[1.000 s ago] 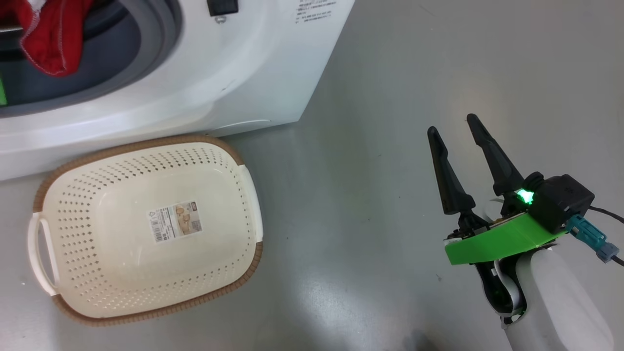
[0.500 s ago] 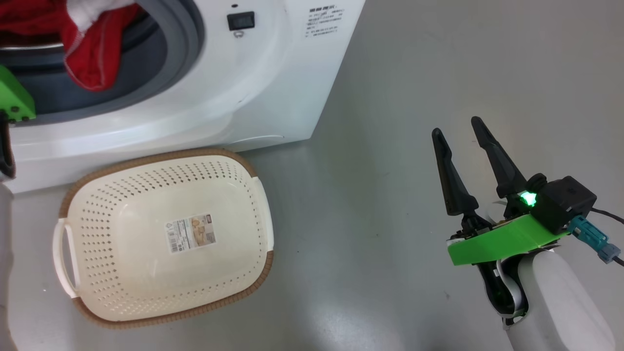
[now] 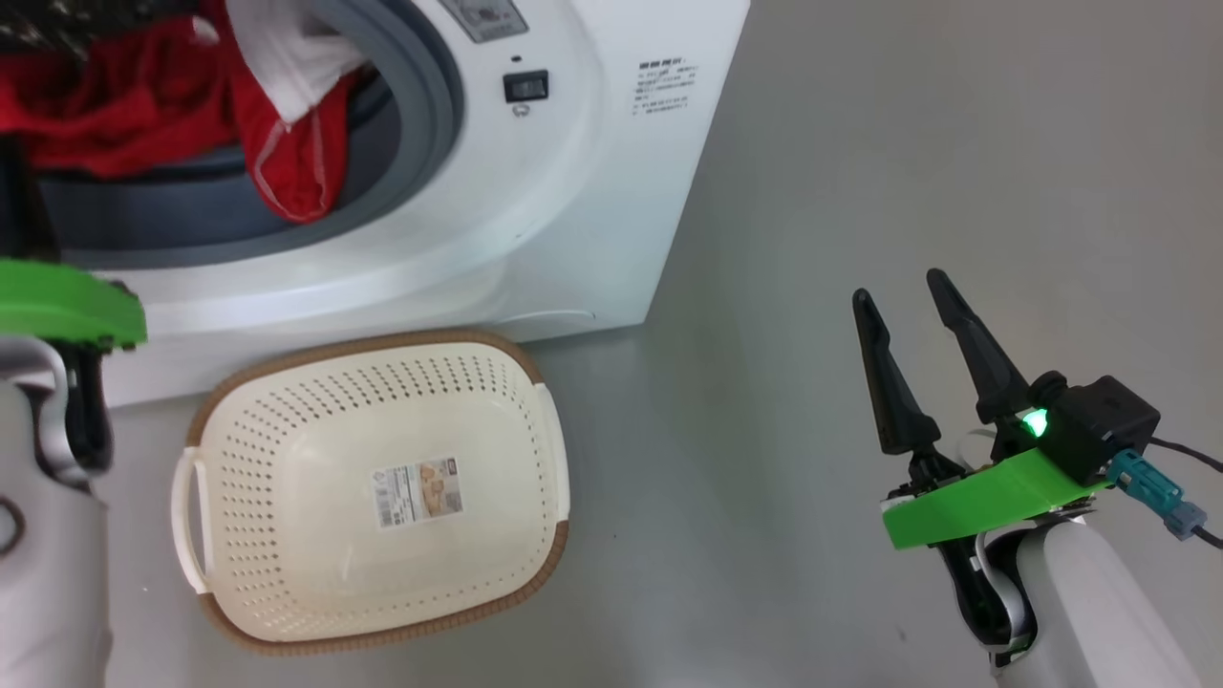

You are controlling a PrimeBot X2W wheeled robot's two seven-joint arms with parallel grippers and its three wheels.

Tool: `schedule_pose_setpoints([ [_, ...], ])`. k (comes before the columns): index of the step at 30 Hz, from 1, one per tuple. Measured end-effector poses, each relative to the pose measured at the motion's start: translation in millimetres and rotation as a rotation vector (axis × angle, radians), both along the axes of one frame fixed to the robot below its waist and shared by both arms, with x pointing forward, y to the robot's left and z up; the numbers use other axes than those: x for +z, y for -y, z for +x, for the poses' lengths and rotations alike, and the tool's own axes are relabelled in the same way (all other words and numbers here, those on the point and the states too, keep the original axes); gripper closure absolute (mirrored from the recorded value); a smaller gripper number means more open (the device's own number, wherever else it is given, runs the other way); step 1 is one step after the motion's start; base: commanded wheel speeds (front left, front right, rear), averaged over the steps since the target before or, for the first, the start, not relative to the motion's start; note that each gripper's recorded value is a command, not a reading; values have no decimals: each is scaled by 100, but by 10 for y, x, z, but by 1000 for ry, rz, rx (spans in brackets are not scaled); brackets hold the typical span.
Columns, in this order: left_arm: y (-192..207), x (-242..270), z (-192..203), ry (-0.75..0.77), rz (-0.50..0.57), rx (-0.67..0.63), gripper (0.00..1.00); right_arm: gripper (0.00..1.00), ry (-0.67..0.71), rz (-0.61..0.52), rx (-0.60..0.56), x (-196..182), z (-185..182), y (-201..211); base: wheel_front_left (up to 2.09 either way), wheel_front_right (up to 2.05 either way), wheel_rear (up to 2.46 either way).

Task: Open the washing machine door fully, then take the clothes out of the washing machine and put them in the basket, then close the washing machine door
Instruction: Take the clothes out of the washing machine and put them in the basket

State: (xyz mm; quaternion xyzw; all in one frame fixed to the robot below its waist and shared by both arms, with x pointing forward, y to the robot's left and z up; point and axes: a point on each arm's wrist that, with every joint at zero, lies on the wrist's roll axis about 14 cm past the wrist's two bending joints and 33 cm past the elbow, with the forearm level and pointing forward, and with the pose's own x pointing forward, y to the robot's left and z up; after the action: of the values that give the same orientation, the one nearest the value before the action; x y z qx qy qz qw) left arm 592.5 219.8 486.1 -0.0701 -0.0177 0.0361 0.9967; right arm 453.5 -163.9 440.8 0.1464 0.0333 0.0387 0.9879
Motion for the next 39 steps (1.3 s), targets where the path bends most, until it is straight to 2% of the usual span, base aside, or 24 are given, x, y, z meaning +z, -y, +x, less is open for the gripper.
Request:
schedule_pose_setpoints([
  [17,-77,904,-864,261,-3,38,100,0,54,12,9,316,-365,-59,0,0,0],
  [32,119,1693,-1523,464,-13,-13,100,0,97,17,6,513,-693,-63,0,0,0],
  [35,188,1723,-1609,458,-25,-36,100,0,115,19,7,575,-717,-67,0,0,0],
  [39,294,1463,-1651,374,-52,-61,100,0,117,19,12,582,-712,-83,0,0,0],
])
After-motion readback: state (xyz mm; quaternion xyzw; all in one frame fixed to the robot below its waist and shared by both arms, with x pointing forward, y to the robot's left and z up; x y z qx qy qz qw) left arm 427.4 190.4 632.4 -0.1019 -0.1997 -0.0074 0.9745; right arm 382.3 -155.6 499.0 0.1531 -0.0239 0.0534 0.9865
